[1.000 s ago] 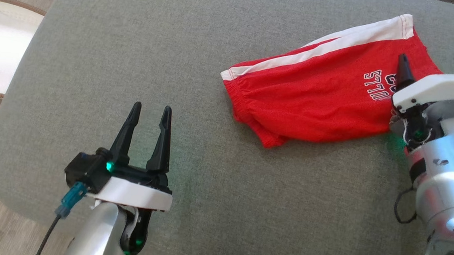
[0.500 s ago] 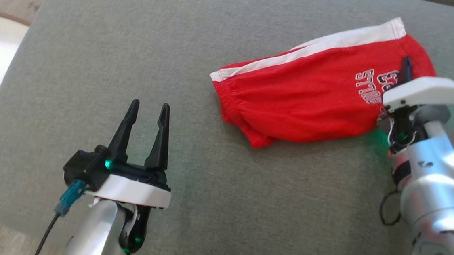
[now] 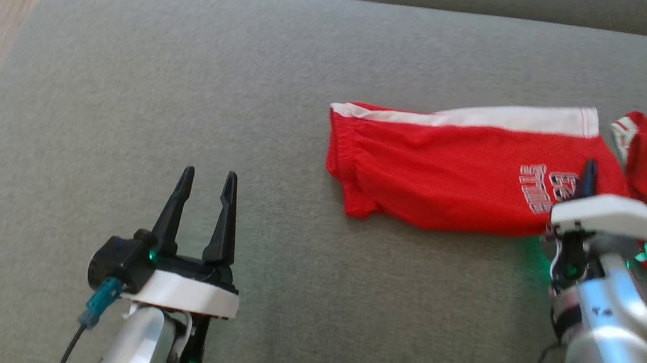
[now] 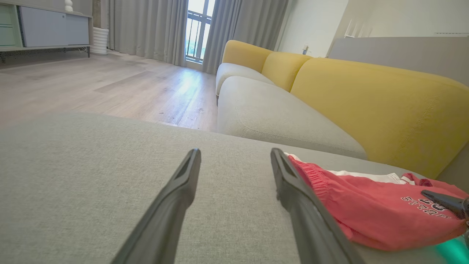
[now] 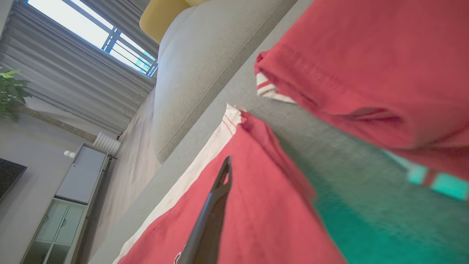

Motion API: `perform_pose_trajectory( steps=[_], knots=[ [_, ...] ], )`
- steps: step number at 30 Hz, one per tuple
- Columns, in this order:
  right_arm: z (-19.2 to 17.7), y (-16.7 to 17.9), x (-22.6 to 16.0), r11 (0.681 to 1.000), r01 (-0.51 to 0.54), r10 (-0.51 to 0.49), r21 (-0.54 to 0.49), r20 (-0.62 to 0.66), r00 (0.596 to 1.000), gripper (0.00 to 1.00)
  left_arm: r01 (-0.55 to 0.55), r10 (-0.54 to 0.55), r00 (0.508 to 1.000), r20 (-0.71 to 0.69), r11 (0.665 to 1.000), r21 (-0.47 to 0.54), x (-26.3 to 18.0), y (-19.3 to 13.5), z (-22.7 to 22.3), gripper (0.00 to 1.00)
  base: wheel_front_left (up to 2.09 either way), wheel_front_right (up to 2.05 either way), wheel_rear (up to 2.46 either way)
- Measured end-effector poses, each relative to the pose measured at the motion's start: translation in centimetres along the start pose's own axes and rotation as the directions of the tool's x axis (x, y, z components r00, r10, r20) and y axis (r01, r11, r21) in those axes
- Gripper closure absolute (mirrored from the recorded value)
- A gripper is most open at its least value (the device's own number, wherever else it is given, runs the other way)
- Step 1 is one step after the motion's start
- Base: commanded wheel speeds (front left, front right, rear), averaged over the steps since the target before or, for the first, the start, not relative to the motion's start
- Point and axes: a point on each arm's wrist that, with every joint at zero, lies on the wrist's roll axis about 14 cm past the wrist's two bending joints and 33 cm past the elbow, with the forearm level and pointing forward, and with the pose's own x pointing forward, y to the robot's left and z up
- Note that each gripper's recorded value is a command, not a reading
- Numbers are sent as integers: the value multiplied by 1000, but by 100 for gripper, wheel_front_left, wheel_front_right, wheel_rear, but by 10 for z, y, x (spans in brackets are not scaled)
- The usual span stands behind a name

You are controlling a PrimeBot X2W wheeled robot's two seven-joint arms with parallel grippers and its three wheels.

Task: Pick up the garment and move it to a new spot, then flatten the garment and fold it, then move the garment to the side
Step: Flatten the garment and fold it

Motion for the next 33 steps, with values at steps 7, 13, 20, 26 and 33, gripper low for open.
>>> perform_pose_trajectory(
  steps=[7, 13, 20, 26, 33],
  knots=[
    [8, -34, -31, 998, 52, -54, 32, 48, 997, 100, 38, -38, 999, 1, 999, -4, -4, -14, 0, 0, 0, 0, 0],
    [6, -33, -37, 998, 39, -41, 49, 49, 998, 100, 39, -39, 999, -4, 999, -6, -8, -15, -3, 0, 0, 0, 0],
    [2, -6, -34, 998, -38, 36, 47, 45, 998, 100, 30, -30, 1000, 0, 999, 11, -12, -12, 0, 0, 0, 0, 0],
    [0, 40, -36, 984, -168, 166, 61, 41, 985, 100, 14, -14, 1000, 13, 1000, 17, -18, -7, 4, 0, 0, 0, 0],
    [-18, 97, -46, 944, -322, 323, 71, -8, 946, 100, -7, 6, 1000, 30, 1000, 16, -30, -1, 10, 0, 0, 0, 0]
  ],
)
